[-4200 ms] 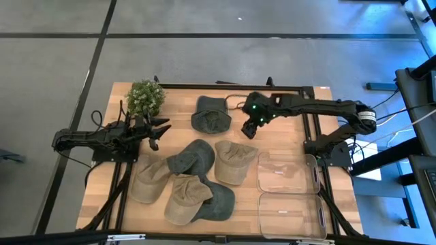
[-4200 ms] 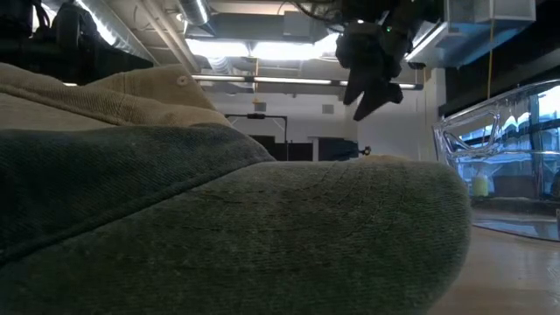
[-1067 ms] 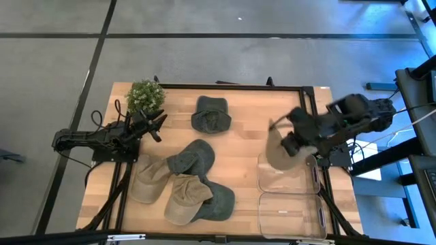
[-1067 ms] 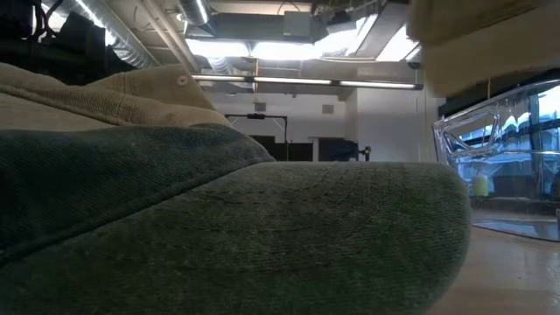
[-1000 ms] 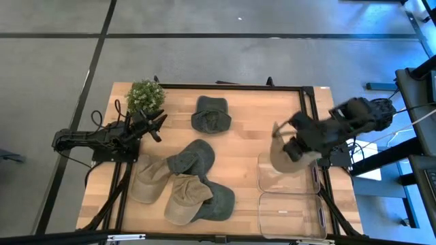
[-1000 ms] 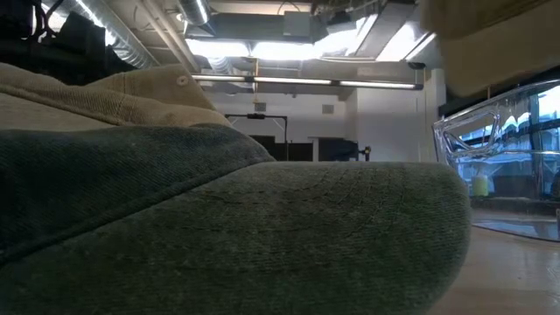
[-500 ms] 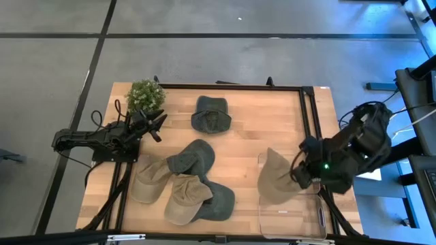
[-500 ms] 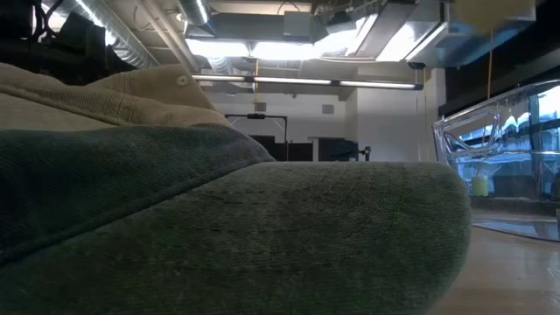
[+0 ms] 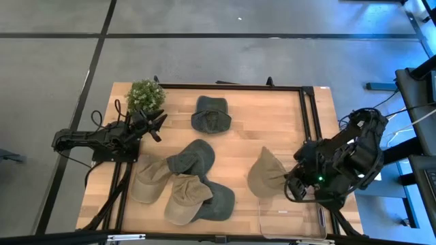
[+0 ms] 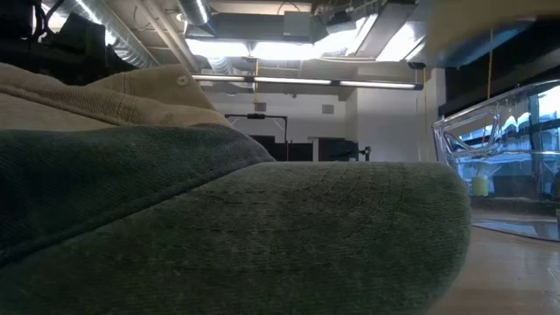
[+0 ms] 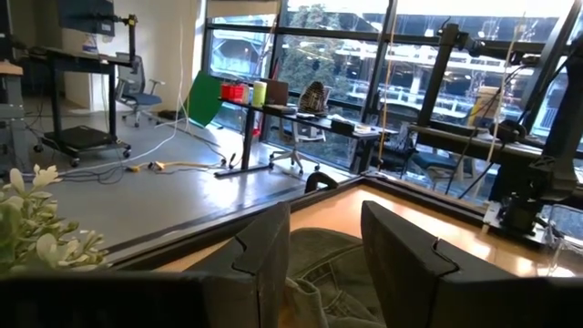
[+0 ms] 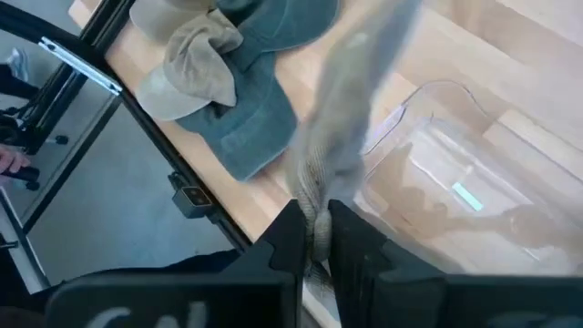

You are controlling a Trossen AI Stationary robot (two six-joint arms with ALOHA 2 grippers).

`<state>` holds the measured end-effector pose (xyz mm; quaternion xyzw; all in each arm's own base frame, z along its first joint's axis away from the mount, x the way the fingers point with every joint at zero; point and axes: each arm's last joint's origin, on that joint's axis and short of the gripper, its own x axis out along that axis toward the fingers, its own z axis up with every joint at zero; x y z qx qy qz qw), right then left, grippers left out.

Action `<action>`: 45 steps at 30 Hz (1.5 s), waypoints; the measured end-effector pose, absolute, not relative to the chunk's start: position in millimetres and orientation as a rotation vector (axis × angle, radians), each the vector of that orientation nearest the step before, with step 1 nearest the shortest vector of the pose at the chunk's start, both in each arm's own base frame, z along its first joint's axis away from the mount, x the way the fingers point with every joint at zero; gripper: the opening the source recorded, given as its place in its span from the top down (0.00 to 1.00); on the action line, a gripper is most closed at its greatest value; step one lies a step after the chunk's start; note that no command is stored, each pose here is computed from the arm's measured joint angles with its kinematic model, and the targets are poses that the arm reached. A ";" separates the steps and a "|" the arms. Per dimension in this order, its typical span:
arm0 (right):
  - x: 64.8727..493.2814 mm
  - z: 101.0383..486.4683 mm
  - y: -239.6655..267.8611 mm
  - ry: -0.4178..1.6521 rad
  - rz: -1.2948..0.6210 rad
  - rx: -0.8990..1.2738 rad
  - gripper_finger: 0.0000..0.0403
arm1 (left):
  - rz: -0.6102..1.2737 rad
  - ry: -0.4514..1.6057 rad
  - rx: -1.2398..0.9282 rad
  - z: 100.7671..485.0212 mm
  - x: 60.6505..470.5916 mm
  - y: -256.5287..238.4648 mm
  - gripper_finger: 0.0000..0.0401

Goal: Pick & Place hat
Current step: Put the right brown cap into the top transparent bin

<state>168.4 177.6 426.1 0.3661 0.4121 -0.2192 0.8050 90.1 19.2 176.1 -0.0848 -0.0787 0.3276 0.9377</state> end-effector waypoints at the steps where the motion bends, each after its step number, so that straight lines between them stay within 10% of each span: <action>1: 168.4 426.1 177.6 0.882 -0.469 0.784 0.91 | 0.669 -0.162 -0.177 176.2 90.1 19.2 0.67; 45: 131.5 353.9 147.2 1.149 -0.863 1.054 0.90 | 0.776 -0.178 -0.206 175.8 88.0 21.5 0.67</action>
